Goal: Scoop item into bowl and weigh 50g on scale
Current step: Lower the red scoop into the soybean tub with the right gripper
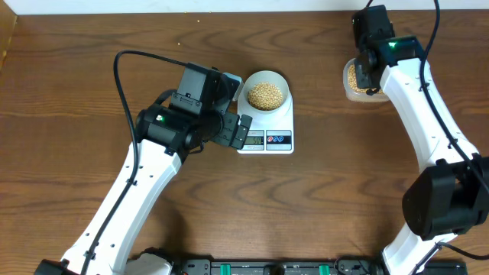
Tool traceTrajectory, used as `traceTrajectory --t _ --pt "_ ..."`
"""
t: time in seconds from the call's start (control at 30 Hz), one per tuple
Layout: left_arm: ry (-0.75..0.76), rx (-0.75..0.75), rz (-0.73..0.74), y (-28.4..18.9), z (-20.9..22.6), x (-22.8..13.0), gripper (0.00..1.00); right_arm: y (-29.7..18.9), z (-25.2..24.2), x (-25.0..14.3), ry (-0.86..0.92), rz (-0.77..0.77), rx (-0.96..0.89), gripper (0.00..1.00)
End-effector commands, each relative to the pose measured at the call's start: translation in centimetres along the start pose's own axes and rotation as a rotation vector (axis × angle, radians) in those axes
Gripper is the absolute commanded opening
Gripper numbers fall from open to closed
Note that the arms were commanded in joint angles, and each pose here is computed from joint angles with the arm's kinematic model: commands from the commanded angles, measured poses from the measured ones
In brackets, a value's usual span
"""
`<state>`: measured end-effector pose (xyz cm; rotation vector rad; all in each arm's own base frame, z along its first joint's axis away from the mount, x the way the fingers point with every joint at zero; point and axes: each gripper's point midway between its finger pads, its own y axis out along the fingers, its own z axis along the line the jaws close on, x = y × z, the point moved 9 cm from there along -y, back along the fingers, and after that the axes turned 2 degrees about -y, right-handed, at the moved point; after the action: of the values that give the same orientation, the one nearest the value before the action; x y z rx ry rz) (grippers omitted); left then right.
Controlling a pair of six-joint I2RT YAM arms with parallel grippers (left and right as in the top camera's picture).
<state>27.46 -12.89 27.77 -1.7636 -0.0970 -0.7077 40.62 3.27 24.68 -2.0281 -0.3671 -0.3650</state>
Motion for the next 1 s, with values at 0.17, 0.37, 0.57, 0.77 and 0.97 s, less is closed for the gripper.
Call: traceTrajectory --t 0.17,0.37,0.57,0.77,0.97 --pt "-0.009 -0.008 -0.01 -0.4 -0.1 0.1 0.97 -0.4 0.1 0.0 0.321 0.025 0.174 0.01" --pt "-0.009 -0.008 -0.01 -0.4 -0.1 0.1 0.97 2.4 0.9 -0.1 0.481 0.058 0.429 0.01" --pt "-0.009 -0.008 -0.01 -0.4 -0.1 0.1 0.97 6.3 0.4 -1.6 0.602 0.091 0.576 0.01" --pt "-0.009 -0.008 -0.01 -0.4 -0.1 0.1 0.97 8.2 -1.2 -3.0 0.646 0.127 0.671 0.42" --pt "-0.009 -0.008 -0.01 -0.4 -0.1 0.1 0.97 8.9 -2.7 -4.1 0.621 0.166 0.658 0.59"
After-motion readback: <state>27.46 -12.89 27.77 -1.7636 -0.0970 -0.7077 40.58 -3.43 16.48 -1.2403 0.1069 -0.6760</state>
